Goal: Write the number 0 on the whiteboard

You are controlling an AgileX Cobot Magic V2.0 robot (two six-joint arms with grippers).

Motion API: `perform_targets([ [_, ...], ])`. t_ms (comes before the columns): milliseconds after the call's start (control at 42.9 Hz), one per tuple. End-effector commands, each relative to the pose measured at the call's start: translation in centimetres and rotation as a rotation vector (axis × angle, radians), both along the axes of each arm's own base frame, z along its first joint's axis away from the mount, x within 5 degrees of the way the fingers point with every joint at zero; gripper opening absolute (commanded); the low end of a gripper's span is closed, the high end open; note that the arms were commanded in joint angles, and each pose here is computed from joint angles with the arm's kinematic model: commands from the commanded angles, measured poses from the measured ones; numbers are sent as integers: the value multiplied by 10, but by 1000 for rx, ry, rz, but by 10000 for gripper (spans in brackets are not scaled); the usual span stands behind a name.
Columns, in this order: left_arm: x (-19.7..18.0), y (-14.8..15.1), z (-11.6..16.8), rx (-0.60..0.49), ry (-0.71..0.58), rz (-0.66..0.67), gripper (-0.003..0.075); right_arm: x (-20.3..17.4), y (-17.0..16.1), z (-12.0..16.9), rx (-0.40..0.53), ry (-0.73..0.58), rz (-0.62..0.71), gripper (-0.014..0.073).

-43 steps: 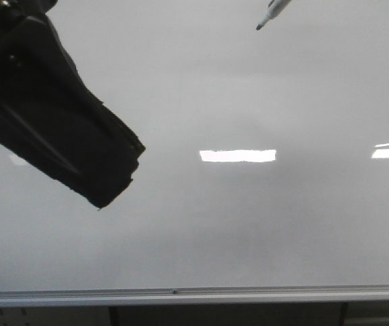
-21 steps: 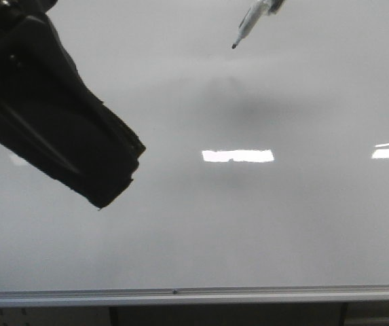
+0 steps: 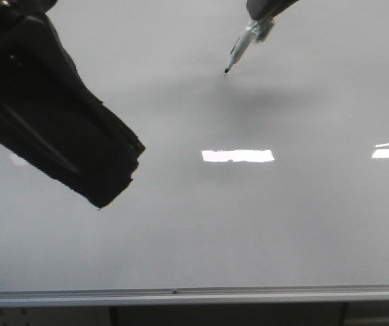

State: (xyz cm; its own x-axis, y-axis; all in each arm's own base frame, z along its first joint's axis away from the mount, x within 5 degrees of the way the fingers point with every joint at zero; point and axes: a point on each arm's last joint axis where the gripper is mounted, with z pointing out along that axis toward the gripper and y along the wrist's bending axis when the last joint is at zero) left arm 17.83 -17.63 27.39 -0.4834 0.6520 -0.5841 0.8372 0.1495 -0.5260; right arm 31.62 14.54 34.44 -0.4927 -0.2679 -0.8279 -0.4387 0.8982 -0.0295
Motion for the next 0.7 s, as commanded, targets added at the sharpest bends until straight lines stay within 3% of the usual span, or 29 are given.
perform_targets([
  [0,-8,-3,21,-87,5,-28,-20,-1,-2,30,52,-140,-3,-67],
  [676,-7,-3,21,-87,3,-24,-20,7,1,3,-9,-6,-2,-67],
])
